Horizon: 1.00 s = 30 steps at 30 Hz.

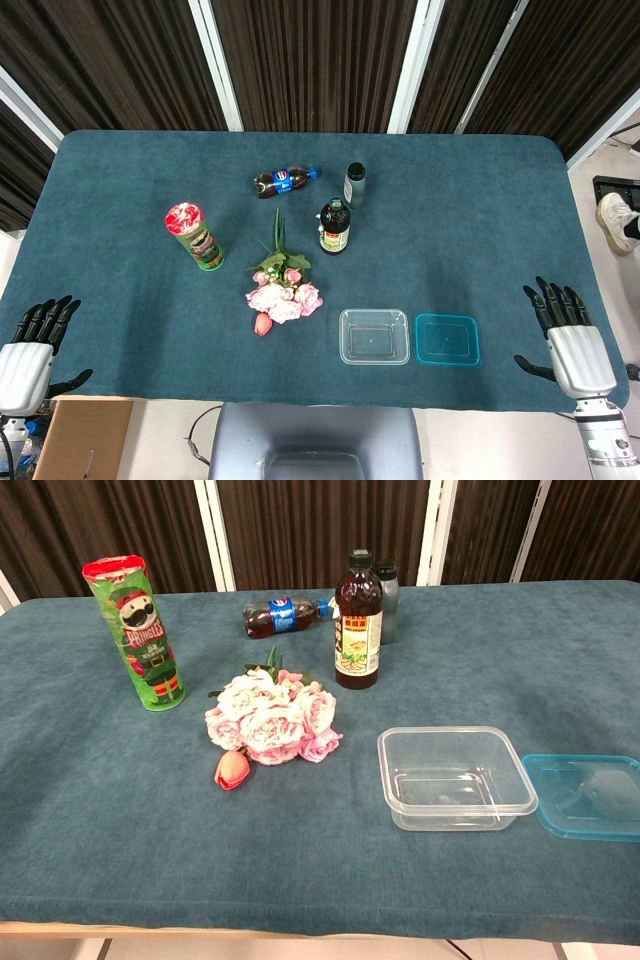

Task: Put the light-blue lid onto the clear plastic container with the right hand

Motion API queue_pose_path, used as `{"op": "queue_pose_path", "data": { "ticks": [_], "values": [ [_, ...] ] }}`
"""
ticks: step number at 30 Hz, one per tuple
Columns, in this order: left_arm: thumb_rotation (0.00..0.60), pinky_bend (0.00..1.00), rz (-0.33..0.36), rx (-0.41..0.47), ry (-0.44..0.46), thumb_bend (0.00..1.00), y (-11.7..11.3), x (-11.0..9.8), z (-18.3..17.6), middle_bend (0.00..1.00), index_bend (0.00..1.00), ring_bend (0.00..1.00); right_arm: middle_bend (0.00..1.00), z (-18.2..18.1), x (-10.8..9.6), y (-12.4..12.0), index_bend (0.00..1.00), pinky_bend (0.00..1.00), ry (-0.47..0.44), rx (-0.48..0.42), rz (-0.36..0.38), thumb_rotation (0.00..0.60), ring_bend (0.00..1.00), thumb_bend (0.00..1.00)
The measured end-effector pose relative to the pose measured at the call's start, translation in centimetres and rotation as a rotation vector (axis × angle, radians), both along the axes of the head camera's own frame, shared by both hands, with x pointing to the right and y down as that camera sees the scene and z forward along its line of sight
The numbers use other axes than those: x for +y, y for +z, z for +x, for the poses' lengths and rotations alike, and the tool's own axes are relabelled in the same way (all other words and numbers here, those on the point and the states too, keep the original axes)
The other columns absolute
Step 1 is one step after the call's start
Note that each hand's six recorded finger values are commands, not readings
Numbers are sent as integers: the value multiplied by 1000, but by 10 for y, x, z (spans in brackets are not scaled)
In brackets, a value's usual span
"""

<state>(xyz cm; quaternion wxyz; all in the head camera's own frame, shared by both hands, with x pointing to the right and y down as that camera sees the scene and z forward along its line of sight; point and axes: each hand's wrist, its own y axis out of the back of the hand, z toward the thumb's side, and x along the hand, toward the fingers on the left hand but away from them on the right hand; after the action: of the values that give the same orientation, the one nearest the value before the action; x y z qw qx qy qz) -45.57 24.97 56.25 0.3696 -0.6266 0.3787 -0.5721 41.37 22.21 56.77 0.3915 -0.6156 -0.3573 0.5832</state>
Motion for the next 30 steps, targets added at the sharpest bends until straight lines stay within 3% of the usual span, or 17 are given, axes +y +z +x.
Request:
{"op": "queue_pose_path", "data": {
  "ticks": [9, 23, 27, 30],
  "values": [
    [600, 95, -10, 5, -2, 442, 0, 2, 0, 41, 0, 37, 0, 2, -2, 7, 0, 3, 14, -11, -43, 600, 0, 143],
    [600, 95, -44, 7, 22, 443, 9, -2, 7, 41, 0, 37, 0, -34, -28, 65, 33, 3, -113, -31, -371, 600, 0, 144],
    [600, 95, -45, 10, 26, 442, 9, -2, 8, 41, 0, 37, 0, -41, -26, 82, 22, 2, -118, -13, -436, 600, 0, 143],
    [600, 95, -43, 12, 25, 443, 8, -2, 7, 41, 0, 37, 0, -47, -21, 97, 71, 3, -117, -13, -490, 600, 0, 143]
  ]
}}
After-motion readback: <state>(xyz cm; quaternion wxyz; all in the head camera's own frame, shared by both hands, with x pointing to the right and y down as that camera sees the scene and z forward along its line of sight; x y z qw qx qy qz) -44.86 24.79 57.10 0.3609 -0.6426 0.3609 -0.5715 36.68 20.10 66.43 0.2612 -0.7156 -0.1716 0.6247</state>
